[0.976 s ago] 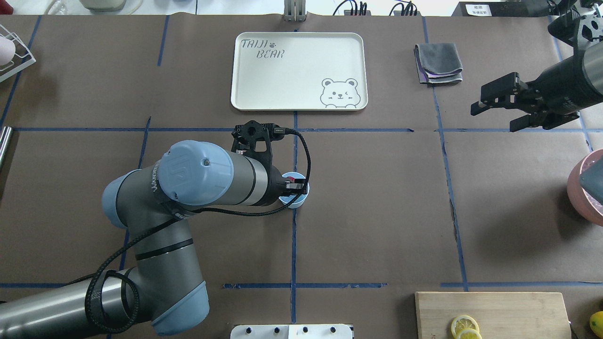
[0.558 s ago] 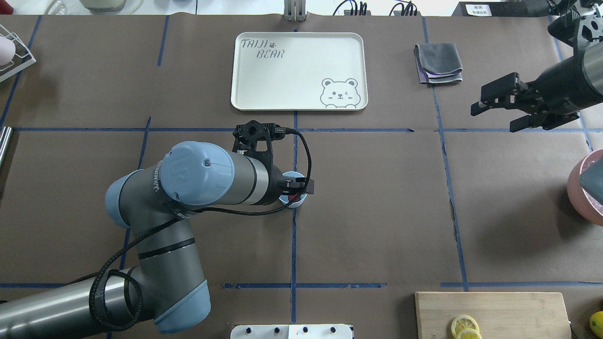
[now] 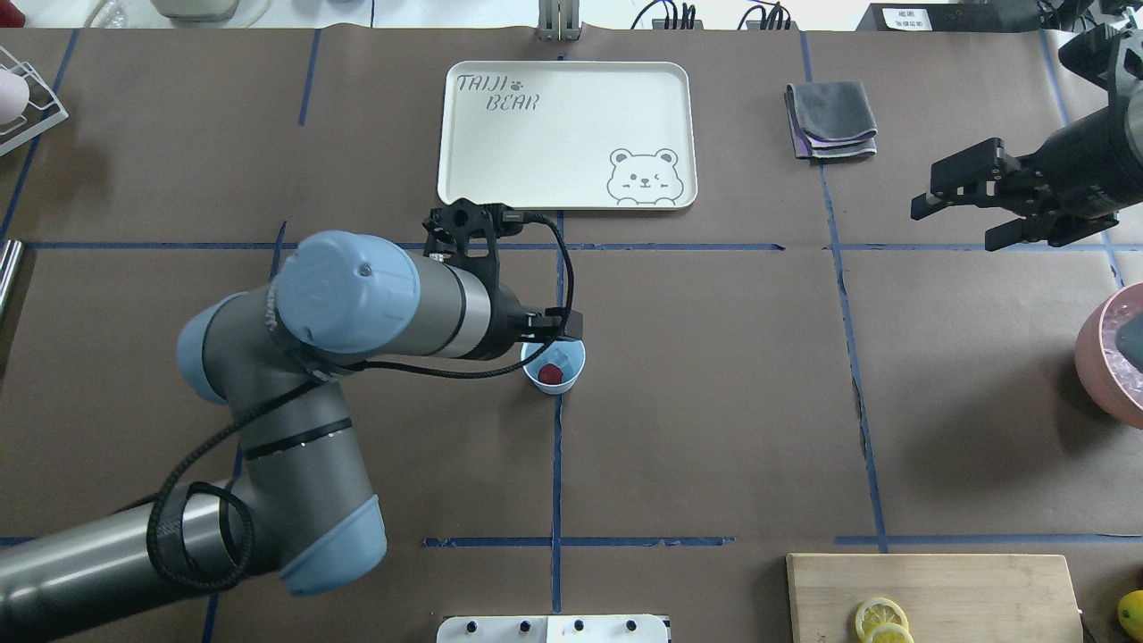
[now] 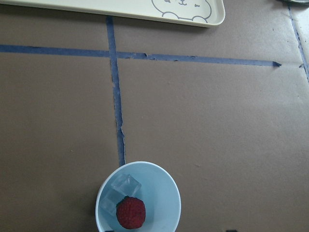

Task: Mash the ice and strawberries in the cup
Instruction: 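Open the left gripper to drop the strawberry into the blue cup, then draw the left gripper back toward the table edge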

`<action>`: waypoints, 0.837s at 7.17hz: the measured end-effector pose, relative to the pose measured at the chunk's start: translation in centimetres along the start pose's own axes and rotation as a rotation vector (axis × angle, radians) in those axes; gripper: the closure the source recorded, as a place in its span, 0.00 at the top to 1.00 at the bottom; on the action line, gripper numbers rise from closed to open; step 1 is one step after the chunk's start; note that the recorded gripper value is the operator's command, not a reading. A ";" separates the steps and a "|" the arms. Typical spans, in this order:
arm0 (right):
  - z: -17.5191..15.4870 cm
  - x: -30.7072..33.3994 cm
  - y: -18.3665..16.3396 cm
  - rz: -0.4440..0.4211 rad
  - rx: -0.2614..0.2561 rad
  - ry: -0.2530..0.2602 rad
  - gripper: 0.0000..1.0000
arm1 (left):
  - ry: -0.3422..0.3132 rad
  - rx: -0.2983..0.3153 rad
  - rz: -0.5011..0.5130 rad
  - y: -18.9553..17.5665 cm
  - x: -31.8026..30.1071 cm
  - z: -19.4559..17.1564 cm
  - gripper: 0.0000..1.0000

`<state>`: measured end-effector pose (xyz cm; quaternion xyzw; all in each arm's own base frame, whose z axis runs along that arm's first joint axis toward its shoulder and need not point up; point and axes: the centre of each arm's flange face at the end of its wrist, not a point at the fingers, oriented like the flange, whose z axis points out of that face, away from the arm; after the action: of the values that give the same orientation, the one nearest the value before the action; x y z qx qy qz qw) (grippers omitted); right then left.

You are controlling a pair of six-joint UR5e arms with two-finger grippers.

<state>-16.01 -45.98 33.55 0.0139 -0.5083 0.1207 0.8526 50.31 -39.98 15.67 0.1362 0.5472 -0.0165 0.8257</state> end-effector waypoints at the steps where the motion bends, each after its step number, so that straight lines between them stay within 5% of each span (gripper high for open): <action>1: -0.9 3.0 -0.8 -0.030 0.015 0.025 0.99 | -0.018 -0.023 0.012 -2.3 -3.6 -1.7 0.80; 3: -2.6 10.5 -3.1 -0.096 0.023 0.068 0.99 | -0.090 -0.070 0.087 -6.6 -14.4 -7.4 0.80; 6: -2.9 17.3 -5.8 -0.138 0.024 0.115 0.99 | -0.331 -0.169 0.202 -10.0 -33.7 -15.6 0.82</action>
<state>-4.37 -47.86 47.83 0.0520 -0.4550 0.0683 0.8864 21.05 -49.89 38.59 0.1160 0.3871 0.0901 0.9103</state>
